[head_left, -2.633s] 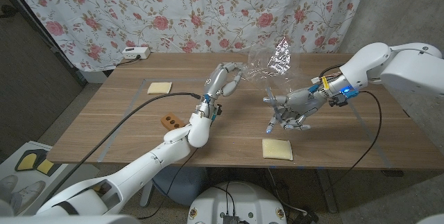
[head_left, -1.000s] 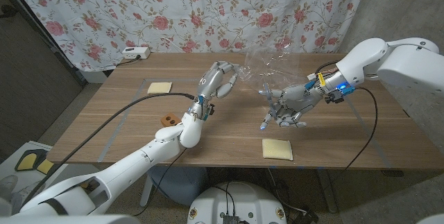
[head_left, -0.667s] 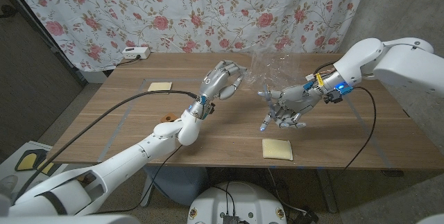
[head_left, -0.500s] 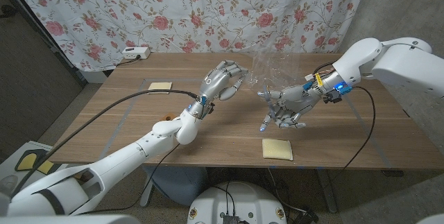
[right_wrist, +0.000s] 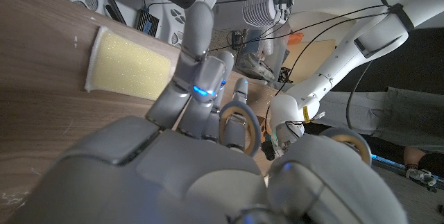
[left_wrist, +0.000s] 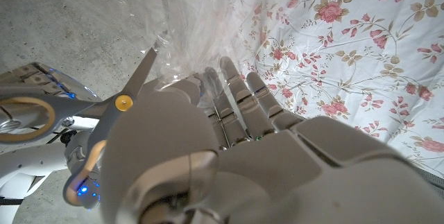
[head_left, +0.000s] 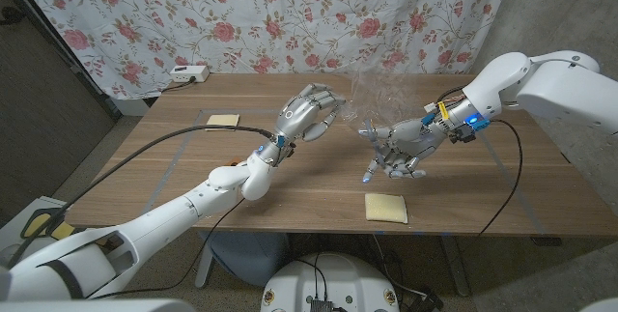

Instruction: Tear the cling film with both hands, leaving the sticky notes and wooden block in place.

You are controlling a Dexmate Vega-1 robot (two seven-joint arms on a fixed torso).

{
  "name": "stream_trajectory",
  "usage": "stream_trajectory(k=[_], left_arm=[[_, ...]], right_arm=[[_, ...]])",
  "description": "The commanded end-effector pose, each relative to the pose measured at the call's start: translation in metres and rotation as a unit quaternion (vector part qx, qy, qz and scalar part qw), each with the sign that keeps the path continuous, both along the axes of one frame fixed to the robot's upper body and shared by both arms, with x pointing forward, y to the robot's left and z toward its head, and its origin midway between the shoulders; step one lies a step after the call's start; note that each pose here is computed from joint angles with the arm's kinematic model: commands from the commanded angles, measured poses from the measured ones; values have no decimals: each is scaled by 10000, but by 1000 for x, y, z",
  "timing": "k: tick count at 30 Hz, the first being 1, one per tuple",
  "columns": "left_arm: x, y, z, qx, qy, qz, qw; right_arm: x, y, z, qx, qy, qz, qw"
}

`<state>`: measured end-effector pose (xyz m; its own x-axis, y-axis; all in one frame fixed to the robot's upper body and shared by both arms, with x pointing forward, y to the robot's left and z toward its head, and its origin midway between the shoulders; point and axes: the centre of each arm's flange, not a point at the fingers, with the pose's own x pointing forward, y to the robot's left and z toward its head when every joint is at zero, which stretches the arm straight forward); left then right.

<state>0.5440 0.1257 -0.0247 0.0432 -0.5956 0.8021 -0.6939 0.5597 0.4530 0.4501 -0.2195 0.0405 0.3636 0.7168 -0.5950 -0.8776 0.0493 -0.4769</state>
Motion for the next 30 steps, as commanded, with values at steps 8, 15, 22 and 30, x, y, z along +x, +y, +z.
stream_trajectory(k=[8, 15, 22, 30], left_arm=[[1, 11, -6, -319, 46, 135, 9994], [3, 13, -9, -446, 92, 178, 9988], [3, 12, -8, -460, 83, 174, 9988], [3, 11, -9, -462, 106, 182, 9987]], right_arm=[[2, -4, 3, 147, -46, -112, 9998], [1, -5, 2, 211, -79, -140, 9996], [-1, -7, 3, 328, -158, -238, 9991], [-3, -8, 4, 426, -252, -312, 9983]])
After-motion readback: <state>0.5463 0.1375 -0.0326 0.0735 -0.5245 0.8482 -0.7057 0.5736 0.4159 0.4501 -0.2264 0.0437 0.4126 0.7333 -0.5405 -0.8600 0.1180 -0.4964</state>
